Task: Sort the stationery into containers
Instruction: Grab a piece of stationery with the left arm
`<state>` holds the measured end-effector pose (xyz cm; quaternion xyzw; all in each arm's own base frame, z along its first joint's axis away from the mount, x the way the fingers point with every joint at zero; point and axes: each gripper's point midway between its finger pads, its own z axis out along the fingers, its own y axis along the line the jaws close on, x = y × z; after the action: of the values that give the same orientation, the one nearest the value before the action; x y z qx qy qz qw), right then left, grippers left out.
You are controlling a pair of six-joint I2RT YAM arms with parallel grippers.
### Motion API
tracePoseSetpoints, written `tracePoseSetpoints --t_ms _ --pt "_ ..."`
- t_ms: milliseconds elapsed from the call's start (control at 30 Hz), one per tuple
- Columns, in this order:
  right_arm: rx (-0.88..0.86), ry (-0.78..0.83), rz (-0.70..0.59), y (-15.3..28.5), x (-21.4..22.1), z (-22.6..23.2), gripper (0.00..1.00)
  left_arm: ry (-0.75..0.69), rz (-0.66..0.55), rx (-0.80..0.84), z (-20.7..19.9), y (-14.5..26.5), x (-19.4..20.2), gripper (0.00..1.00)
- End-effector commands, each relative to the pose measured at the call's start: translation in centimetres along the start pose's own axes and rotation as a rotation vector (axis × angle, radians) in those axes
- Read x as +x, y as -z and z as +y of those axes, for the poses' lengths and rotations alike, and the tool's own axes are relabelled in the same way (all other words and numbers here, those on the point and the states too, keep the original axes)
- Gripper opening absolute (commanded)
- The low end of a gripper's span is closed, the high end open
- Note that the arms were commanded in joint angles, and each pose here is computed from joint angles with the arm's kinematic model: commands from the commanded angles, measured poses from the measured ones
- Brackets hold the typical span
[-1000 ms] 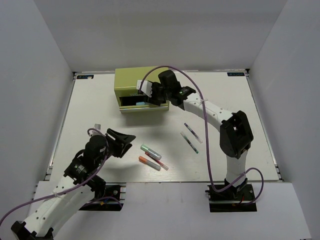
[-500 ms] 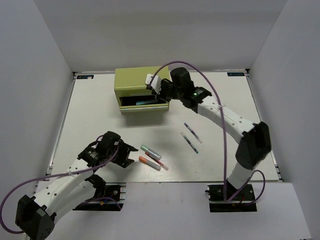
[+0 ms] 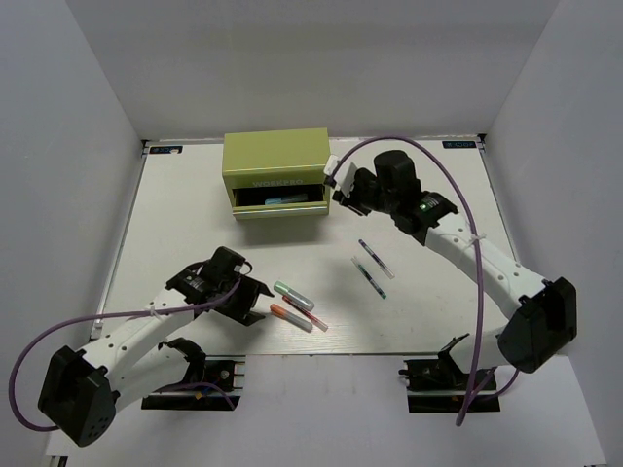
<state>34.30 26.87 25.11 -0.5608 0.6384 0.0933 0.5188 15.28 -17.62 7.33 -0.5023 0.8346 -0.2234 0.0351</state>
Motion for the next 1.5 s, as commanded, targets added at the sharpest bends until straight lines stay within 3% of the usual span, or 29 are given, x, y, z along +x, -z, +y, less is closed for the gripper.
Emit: tracePoseSetpoints --t_ms 0,100,267,467,800,1033,1467 --pt "0.089 0.049 -0.028 3.2 -1.7 -2.2 0.38 -0.025 0.042 0.013 0.4 -1.1 0.6 0.65" --pt "0.081 0.035 -0.005 3.1 0.1 -1.3 0.4 -0.035 0.007 -0.014 0.4 -1.7 0.0 0.65" --pt "0.115 0.019 -0.094 4.2 -0.8 -1.8 0.4 -0.047 -0.005 -0.078 -0.5 -1.4 0.2 0.65" --pt "0.125 -0.013 -0.08 5.7 -0.2 -1.7 0.4 -0.071 -0.026 -0.065 -2.4 -1.6 0.1 0.65" --pt "0.128 -0.034 -0.095 6.9 -0.2 -1.4 0.43 -0.091 0.009 -0.178 1.3 -3.0 0.5 0.6" --pt "0.114 -0.078 -0.159 7.5 -0.6 -0.3 0.43 -0.052 -0.021 -0.185 1.2 -3.6 0.2 0.58" --pt "0.104 -0.102 -0.121 8.0 1.5 1.0 0.43 -0.084 0.011 -0.23 0.1 -7.6 1.9 0.58"
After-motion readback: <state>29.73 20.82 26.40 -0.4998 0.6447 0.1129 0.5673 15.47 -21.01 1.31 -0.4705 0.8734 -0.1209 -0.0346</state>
